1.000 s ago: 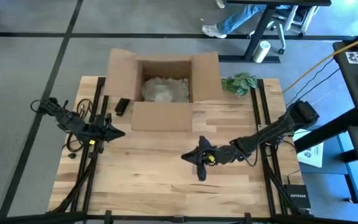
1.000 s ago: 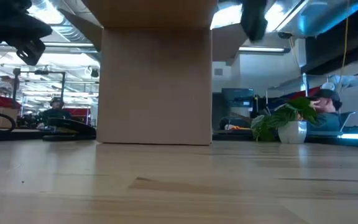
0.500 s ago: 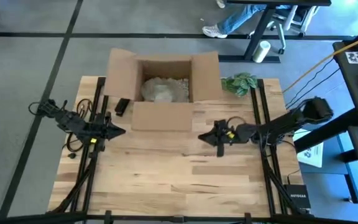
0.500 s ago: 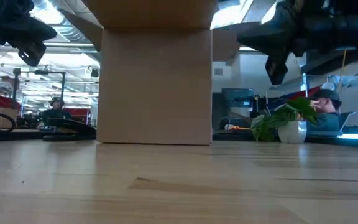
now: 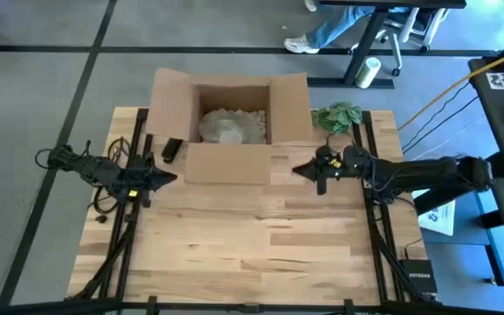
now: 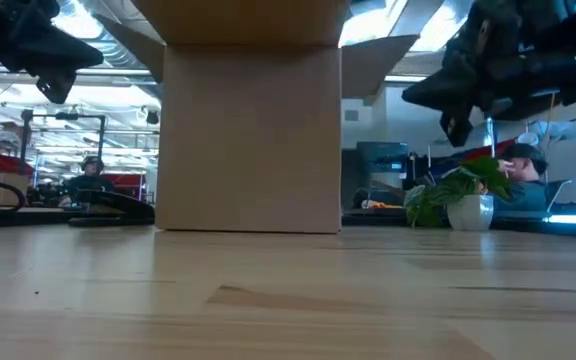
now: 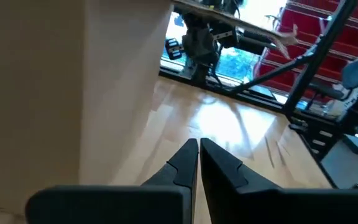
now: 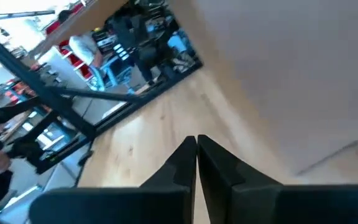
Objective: Wrap mug
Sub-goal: Return to Home Position
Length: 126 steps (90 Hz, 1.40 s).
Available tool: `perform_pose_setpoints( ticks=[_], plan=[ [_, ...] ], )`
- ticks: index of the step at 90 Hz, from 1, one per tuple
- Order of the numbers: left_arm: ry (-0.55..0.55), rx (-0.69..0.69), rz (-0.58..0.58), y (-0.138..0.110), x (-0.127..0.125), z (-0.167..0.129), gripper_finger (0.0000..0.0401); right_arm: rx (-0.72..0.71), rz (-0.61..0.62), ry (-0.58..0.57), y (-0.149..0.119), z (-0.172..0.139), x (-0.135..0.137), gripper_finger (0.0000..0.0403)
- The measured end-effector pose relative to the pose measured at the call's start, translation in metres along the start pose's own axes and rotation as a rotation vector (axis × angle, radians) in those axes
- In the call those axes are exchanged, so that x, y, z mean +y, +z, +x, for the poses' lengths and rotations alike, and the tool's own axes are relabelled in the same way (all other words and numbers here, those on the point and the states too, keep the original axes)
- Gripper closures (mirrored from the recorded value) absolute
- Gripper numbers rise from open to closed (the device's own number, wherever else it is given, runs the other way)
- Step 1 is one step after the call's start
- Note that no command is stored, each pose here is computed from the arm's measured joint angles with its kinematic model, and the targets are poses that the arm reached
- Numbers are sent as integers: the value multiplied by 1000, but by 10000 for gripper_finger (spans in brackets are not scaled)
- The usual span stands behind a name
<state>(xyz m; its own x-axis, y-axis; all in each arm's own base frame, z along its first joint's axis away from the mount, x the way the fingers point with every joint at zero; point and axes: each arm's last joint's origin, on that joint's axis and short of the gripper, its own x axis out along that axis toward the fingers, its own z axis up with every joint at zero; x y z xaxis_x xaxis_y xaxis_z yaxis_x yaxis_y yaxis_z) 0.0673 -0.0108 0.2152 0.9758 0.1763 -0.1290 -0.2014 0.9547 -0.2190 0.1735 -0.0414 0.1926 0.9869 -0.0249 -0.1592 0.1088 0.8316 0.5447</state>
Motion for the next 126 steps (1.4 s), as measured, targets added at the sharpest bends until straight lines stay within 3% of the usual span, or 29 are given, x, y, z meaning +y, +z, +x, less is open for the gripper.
perform_pose_setpoints(
  ticks=[17,33,41,64,77,99,126],
  plan=[
    [45,3,23,11,4,-6,401,2,14,36,15,-11,-13,403],
    [117,-63,37,33,9,-18,401,-46,-88,44,29,-20,-6,403],
    [174,-60,21,39,12,-25,401,-67,-100,7,25,-30,-4,403],
    [203,-55,13,44,14,-30,401,-261,-93,-13,3,-76,3,403],
    [230,-67,27,45,15,-31,401,-248,-34,-41,-10,-93,4,403],
    [267,-82,41,46,16,-31,401,-126,15,-109,-15,-93,1,403],
    [284,-98,86,47,16,-30,401,-157,42,-72,-13,-95,4,403]
  ],
)
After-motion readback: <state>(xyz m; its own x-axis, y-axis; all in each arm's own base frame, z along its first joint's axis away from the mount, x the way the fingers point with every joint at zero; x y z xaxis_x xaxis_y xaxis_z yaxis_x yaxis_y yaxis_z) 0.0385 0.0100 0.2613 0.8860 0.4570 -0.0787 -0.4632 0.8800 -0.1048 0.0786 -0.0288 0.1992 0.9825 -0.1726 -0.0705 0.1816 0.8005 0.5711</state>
